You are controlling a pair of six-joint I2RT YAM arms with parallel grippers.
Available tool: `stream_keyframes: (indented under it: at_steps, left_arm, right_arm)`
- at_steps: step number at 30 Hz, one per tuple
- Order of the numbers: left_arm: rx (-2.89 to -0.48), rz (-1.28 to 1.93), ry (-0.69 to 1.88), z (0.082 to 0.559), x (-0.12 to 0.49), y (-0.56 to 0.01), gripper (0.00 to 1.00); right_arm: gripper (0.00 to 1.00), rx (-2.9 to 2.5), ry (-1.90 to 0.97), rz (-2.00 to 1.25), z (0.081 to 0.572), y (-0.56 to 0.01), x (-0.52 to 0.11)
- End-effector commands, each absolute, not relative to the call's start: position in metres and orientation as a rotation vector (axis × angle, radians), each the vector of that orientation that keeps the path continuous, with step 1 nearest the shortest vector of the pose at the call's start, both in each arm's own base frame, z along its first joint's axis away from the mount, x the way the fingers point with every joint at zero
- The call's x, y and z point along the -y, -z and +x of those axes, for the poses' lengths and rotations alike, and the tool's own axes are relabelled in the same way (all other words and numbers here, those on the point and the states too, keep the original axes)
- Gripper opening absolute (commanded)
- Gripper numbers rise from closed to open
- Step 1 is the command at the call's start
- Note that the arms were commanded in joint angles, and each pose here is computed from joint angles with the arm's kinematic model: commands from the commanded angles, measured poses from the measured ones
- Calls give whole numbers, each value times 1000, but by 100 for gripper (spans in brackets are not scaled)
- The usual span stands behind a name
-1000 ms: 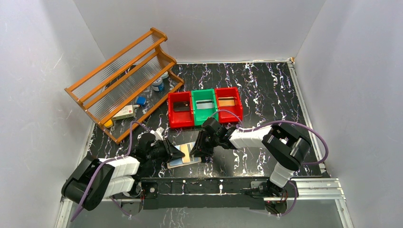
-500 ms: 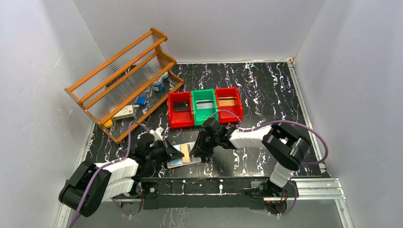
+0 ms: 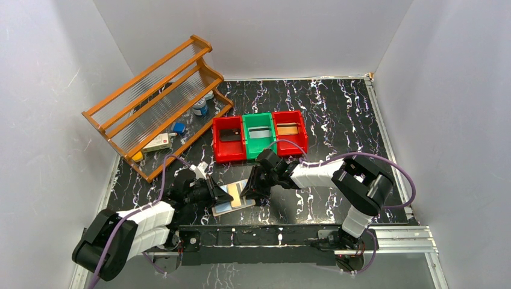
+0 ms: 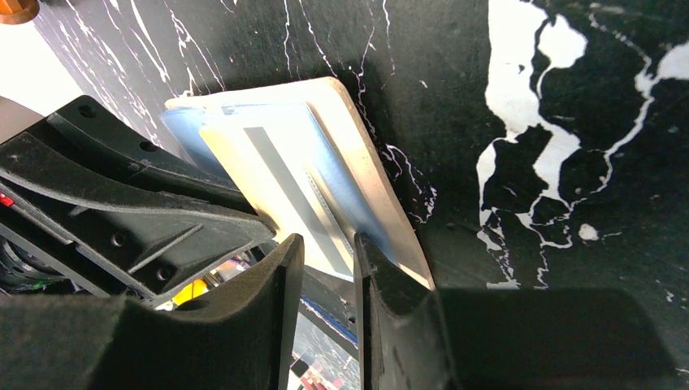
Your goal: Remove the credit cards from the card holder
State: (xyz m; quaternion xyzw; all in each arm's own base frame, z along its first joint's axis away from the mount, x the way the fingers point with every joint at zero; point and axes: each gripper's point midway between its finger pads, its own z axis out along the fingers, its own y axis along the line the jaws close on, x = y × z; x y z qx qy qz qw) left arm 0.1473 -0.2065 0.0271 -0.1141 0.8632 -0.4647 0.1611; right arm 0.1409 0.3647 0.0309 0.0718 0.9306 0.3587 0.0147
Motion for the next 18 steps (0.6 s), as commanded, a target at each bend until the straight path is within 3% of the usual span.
stream_keyframes:
  at_steps: [1,11,18]
  left_arm:
    - [-2456,-254,1397,144,214,-38,13]
    - [-2464,-274,1385,141,212,-34,3]
    - [-2459,-268,1384,141,211,-36,10]
  right_arm:
    - [38,-2977,-905,263,134,6,-339]
    - [38,-2975,-906,261,134,5,-339]
    - [38,-2975,-905,260,134,5,-339]
